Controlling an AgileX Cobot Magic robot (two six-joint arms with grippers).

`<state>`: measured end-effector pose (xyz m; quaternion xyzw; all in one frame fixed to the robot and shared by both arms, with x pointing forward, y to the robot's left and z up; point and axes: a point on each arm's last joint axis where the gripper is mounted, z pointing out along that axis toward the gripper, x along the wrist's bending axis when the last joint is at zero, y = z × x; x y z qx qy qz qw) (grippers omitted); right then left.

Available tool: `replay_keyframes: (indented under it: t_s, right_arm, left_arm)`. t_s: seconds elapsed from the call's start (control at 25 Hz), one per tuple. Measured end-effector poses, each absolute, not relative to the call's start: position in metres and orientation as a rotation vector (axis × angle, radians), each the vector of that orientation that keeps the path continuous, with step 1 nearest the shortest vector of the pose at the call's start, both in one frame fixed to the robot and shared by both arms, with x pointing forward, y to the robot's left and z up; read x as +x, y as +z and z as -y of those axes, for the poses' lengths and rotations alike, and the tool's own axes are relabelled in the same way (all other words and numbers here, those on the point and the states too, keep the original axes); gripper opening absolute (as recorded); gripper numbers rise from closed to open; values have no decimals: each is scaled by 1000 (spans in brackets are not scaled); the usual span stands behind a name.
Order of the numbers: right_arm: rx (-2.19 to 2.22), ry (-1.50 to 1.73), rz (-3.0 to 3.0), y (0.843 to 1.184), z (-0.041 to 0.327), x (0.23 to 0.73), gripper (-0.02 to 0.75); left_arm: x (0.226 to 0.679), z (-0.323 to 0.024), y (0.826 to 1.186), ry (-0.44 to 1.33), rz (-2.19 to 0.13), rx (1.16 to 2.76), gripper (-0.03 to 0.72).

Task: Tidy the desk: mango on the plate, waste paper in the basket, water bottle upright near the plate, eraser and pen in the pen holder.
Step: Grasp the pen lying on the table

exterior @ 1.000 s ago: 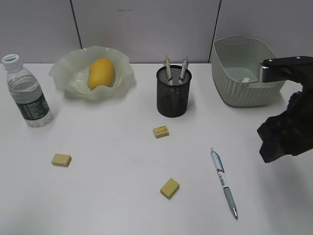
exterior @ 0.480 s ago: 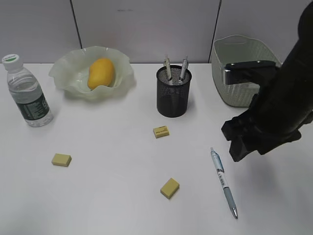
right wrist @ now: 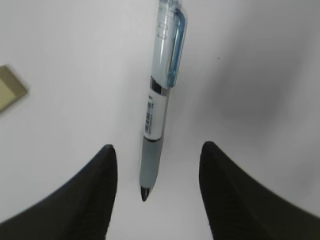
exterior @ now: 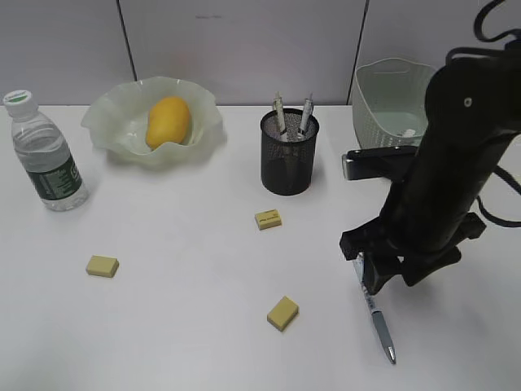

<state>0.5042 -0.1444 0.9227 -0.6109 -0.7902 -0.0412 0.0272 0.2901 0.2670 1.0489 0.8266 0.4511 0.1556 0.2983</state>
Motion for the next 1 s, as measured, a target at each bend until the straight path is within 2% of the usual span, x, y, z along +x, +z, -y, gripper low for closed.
replay_keyframes:
  t_s: [0.28,0.52,0.6,0.84,1.0]
  right_arm:
    - [-1899,-74,2417,890,139,510,405]
    - [-1924,-79,2389,875,136,513,359]
    - [-1925,-77,2388,874,136,514,326]
    - [-1923,-76,2392,873,135,515,132]
    - [-1921,-71,2391,873,135,515,120]
  left_arm:
    - [290,-267,1049,413,-1199,2196,421]
    - [290,-267,1049,414,-1198,2195,421]
    - [290,-267,1049,414,-1198,2195,421]
    - [290,-267,1049,414,-1198,2195,421]
    - [290,-267,1049,414,-1198,2195,421]
